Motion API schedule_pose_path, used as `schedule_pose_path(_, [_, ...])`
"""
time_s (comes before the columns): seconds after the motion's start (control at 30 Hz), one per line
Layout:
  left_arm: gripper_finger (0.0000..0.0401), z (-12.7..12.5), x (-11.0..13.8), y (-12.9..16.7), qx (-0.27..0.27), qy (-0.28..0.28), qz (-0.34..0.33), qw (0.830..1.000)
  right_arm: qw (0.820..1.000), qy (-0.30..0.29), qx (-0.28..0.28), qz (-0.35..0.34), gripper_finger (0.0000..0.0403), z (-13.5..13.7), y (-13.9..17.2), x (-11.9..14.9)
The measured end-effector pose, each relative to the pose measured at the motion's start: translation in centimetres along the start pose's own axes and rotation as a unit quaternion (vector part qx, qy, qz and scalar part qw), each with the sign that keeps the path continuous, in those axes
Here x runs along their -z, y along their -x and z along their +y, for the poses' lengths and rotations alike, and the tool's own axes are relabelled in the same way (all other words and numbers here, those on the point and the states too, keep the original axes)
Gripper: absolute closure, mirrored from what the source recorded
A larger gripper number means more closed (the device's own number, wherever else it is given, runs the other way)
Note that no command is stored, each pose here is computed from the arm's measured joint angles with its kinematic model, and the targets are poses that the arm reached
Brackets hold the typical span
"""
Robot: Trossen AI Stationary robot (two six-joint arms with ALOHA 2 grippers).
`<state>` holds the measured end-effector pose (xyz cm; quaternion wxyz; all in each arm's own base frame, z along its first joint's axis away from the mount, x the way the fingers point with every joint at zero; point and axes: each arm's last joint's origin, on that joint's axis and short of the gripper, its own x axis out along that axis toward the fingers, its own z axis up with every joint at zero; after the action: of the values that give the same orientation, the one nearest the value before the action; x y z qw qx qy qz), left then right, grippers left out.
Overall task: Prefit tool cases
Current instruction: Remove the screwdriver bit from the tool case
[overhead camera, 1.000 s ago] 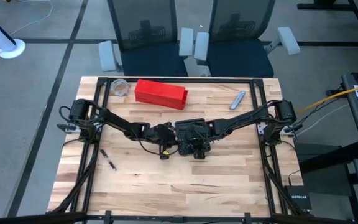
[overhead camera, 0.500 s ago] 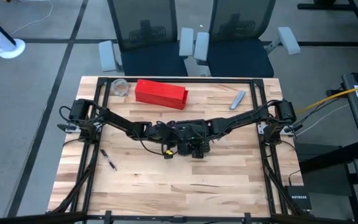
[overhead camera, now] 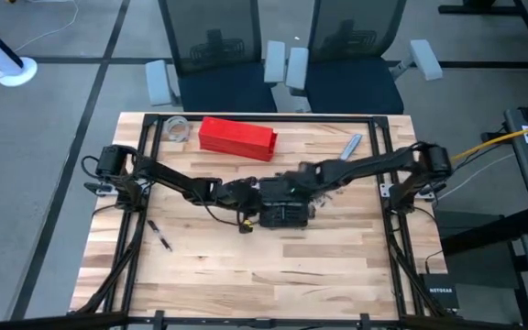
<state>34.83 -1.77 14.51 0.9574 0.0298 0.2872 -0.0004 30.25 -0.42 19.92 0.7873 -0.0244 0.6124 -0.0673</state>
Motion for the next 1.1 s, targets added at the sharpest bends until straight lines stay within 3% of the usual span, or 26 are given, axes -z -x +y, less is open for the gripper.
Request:
schedule_pose_path(0.1, [0.0401, 0.2, 0.1, 0.2, -0.001, 0.0, 0.009, 1.0, 0.999, -0.051, 0.002, -0.001, 0.0402, -2.0, 0.4, 2.7])
schedule_pose_path(0.23, [0.0401, 0.3, 0.1, 0.2, -0.003, 0.001, 0.012, 1.0, 0.991, -0.121, -0.041, -0.027, 0.0401, -3.4, -0.1, 5.0])
schedule_pose_path(0.33, [0.0401, 0.4, 0.1, 0.2, -0.004, 0.002, 0.014, 1.0, 0.99, -0.133, -0.049, -0.013, 0.0387, -3.7, -1.0, 6.2])
schedule_pose_path(0.47, [0.0401, 0.4, 0.1, 0.2, -0.004, 0.002, 0.014, 1.0, 0.99, -0.131, -0.056, 0.0, 0.0334, -3.5, -1.6, 6.7])
schedule_pose_path(0.67, [0.0401, 0.5, 0.0, 0.5, -0.011, -0.006, 0.014, 1.0, 0.991, -0.13, -0.031, -0.025, 0.0231, -3.8, -0.6, 5.5])
schedule_pose_path(0.77, [0.0401, 0.6, -0.6, 1.4, -0.021, -0.025, 0.017, 0.999, 0.989, -0.119, -0.054, -0.07, 0.0198, -3.9, 0.4, 4.0])
schedule_pose_path(0.93, [0.0401, 0.8, -0.5, 2.6, -0.037, -0.029, 0.058, 0.997, 0.976, -0.064, -0.092, -0.184, 0.0194, -2.1, 1.0, 1.3])
schedule_pose_path(1.1, [0.0401, 0.5, 0.5, 2.4, -0.035, -0.013, 0.085, 0.996, 0.97, -0.024, -0.118, -0.212, 0.0221, 0.5, -0.9, -0.3])
